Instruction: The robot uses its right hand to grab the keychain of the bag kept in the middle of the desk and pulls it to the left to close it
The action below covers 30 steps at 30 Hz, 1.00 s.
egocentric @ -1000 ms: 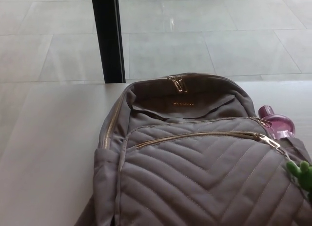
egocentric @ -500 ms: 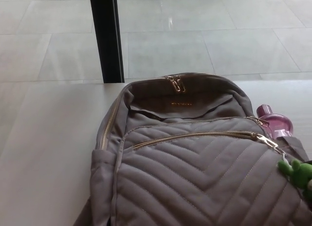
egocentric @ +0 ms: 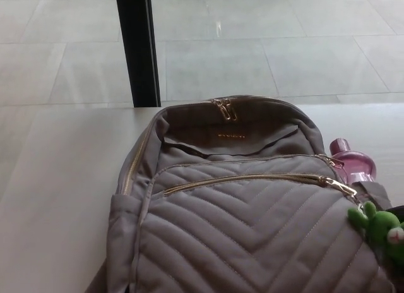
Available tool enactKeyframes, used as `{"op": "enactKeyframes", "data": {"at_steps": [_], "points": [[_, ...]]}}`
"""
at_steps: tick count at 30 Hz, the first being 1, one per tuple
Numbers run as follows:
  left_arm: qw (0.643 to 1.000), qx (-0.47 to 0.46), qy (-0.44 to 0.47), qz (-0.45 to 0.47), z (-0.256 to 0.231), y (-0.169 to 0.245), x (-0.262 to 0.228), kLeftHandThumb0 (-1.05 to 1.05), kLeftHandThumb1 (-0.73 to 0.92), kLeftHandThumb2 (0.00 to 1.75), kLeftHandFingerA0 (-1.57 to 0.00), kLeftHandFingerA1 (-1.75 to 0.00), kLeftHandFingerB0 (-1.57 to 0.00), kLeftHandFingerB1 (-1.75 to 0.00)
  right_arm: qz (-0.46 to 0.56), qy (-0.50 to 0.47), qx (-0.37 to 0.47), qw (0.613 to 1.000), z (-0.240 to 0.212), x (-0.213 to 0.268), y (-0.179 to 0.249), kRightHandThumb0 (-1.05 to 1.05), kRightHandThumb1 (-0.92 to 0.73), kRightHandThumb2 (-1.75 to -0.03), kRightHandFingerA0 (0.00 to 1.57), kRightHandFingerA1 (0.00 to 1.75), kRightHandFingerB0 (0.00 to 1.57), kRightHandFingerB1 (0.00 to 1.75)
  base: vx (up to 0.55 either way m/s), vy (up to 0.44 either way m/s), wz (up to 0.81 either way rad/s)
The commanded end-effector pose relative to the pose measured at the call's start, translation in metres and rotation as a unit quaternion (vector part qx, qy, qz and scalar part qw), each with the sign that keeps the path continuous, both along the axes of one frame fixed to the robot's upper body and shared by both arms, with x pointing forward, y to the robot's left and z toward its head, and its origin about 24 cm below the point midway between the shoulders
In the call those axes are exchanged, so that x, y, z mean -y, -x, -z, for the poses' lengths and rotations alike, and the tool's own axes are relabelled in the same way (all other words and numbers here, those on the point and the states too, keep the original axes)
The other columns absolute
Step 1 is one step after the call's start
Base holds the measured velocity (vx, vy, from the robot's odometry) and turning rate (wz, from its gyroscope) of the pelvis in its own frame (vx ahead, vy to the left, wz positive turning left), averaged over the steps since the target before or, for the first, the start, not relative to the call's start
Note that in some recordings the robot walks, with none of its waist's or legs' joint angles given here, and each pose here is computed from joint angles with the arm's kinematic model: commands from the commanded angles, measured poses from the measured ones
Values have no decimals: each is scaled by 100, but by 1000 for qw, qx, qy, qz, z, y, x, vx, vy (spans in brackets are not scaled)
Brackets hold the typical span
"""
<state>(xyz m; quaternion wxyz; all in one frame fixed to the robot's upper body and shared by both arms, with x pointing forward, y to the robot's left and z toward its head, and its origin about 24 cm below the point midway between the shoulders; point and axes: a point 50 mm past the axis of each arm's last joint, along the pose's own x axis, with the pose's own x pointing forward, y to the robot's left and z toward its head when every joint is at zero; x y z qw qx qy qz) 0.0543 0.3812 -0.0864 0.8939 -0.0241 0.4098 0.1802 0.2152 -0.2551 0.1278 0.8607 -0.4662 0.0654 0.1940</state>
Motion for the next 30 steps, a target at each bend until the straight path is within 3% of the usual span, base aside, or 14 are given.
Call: {"op": "enactKeyframes", "data": {"at_steps": [1,9,13,14,15,16,18,19,20,22,30], "points": [[1000,6,-5,-11,-3,3,-4,-92,92,85,-60,-56,-53,-48,-41,12,-19,999,-8,-14,-2,-49,-71,-62,69,109,30,31,0,0,0],[1000,7,-5,-12,-3,4,-4,-91,92,85,-62,-57,-56,-50,-36,51,-11,998,-25,-13,-10,-48,-70,-61,71,115,34,32,0,0,0],[1000,7,-7,-12,-3,4,-4,-87,92,85,-65,-57,-57,-47,-42,85,-2,995,-37,-14,-15,-45,-72,-61,69,141,38,34,0,0,0],[1000,8,-7,-13,-3,4,-4,-87,92,85,-65,-57,-57,-47,-44,92,1,995,-40,-14,-16,-46,-71,-64,68,148,38,35,0,0,0],[1000,7,-5,-13,-3,4,-4,-93,92,86,-64,-59,-58,-51,-46,95,6,994,-43,-14,-18,-54,-60,-91,84,125,33,49,0,0,0],[1000,6,-8,-12,-4,5,-5,-92,92,87,-64,-59,-57,-51,-48,92,13,994,-45,-15,-19,-38,-74,-65,80,147,43,38,0,0,0],[1000,6,-9,-11,-4,6,-6,-92,92,87,-64,-59,-57,-51,-48,91,14,995,-46,-15,-19,-38,-74,-65,80,147,43,38,0,0,0],[1000,4,-8,-15,-4,5,-6,-92,92,86,-61,-57,-55,-50,-45,88,15,995,-51,-16,-22,-32,-79,-63,90,140,52,40,0,0,0],[1000,5,-8,-15,-4,5,-5,-92,92,86,-61,-57,-55,-50,-45,88,16,995,-52,-16,-22,-32,-79,-63,90,140,52,40,0,0,0],[1000,5,-8,-13,-3,4,-5,-88,92,85,-65,-57,-57,-47,-44,88,34,995,-54,-18,-23,-26,-80,-68,86,161,65,50,0,0,0],[1000,6,-10,-7,-3,6,-4,-91,92,87,-59,-58,-52,-49,-40,103,12,994,-42,-15,-20,-24,-82,-64,91,156,73,54,0,0,0]]}}
